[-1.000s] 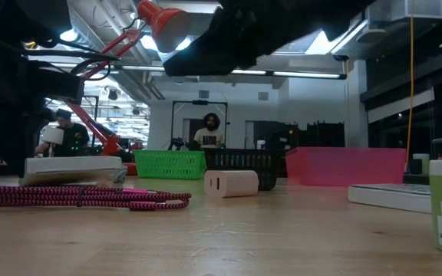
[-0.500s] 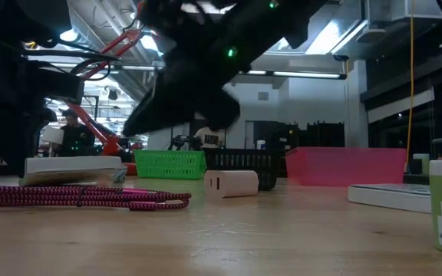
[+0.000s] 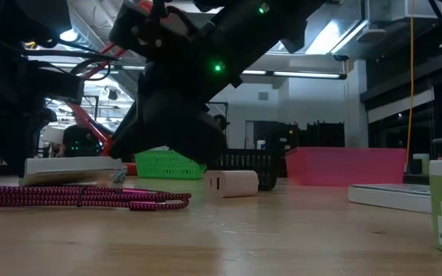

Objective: Pick and place items into bin
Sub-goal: Put the left white card reader box into the pink bin

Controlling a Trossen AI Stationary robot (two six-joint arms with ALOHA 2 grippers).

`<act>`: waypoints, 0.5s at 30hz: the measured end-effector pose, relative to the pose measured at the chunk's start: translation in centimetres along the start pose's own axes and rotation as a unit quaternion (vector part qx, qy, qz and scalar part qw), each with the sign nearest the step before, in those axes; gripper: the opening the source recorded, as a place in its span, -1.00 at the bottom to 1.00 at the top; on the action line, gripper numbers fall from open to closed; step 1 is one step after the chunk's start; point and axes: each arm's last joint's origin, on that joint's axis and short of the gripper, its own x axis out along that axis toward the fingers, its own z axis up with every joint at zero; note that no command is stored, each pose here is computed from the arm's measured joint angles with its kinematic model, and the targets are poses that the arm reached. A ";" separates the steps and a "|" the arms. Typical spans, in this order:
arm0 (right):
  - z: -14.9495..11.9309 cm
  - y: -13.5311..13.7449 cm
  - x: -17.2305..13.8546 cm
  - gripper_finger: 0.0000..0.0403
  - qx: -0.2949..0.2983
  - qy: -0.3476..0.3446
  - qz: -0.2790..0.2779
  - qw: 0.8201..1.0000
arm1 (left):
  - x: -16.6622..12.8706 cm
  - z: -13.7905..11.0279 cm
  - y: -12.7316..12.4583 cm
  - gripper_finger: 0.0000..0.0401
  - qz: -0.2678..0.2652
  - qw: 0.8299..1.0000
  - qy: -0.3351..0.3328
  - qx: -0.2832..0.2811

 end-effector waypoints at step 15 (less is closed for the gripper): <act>0.7 -0.7 -0.3 -0.30 0.026 0.016 -0.041 0.999 | 0.0 0.0 -0.1 -0.98 -0.003 1.000 -0.001 -0.003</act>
